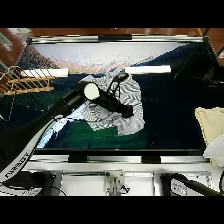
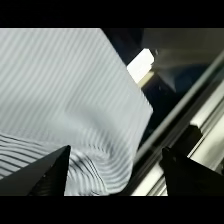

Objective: Fold the shirts.

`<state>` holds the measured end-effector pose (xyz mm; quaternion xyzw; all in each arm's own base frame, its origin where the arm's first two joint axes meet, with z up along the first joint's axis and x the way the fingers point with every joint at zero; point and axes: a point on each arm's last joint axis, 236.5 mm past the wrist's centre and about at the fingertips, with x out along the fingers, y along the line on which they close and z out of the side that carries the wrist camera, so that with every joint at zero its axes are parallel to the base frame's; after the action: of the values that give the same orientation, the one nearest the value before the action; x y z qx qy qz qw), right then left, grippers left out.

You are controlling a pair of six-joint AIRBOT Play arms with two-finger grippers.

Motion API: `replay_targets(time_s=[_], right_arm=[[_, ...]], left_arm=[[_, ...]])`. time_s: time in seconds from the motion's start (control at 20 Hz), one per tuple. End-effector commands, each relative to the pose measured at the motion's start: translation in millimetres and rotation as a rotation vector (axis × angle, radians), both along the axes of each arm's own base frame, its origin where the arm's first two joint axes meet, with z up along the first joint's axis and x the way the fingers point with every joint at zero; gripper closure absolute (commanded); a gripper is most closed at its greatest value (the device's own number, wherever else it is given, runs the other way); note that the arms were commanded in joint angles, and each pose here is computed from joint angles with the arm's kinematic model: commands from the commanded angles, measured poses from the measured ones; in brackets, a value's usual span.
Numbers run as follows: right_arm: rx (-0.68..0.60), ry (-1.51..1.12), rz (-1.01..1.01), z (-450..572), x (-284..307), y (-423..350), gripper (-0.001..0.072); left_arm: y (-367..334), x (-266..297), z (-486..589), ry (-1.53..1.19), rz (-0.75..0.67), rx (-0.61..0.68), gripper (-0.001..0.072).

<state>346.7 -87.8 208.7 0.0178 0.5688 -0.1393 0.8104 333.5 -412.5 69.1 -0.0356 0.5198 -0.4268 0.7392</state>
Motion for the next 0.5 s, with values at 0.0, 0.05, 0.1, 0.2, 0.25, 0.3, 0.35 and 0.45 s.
replay_targets(time_s=[0.0, 0.05, 0.1, 0.2, 0.25, 0.3, 0.35, 0.45], right_arm=[[0.033, -0.030, -0.001, 4.3, 0.2, 2.0, 0.0058], [0.066, -0.043, 0.006, 4.1, 3.3, 9.7, 0.0058], [0.106, -0.053, 0.022, 3.9, 6.2, 19.8, 0.0058], [0.203, -0.067, 0.082, 2.9, 13.4, 50.4, 0.0058], [0.235, -0.062, 0.115, 0.5, 16.6, 66.0, 0.0058], [0.248, -0.050, 0.144, -3.0, 19.3, 79.3, 0.0058], [0.252, -0.031, 0.176, -8.3, 22.3, 93.4, 0.0058], [0.265, 0.010, 0.243, -21.2, 28.3, 125.8, 0.0058]], left_arm=[[60.4, 51.6, 35.4, 0.010, 0.107, -0.001, 0.0037], [88.8, 72.1, 40.3, 0.012, 0.162, 0.003, 0.0037], [120.2, 95.1, 41.3, 0.009, 0.234, 0.003, 0.0037], [174.7, 129.6, 28.9, 0.018, 0.353, 0.029, 0.0039], [196.8, 140.9, 15.4, 0.038, 0.391, 0.050, 0.0038], [210.9, 147.8, 0.5, 0.067, 0.413, 0.064, 0.0039], [218.7, 152.5, -15.3, 0.095, 0.424, 0.077, 0.0039], [223.0, 156.7, -50.1, 0.133, 0.402, 0.113, 0.0038]])
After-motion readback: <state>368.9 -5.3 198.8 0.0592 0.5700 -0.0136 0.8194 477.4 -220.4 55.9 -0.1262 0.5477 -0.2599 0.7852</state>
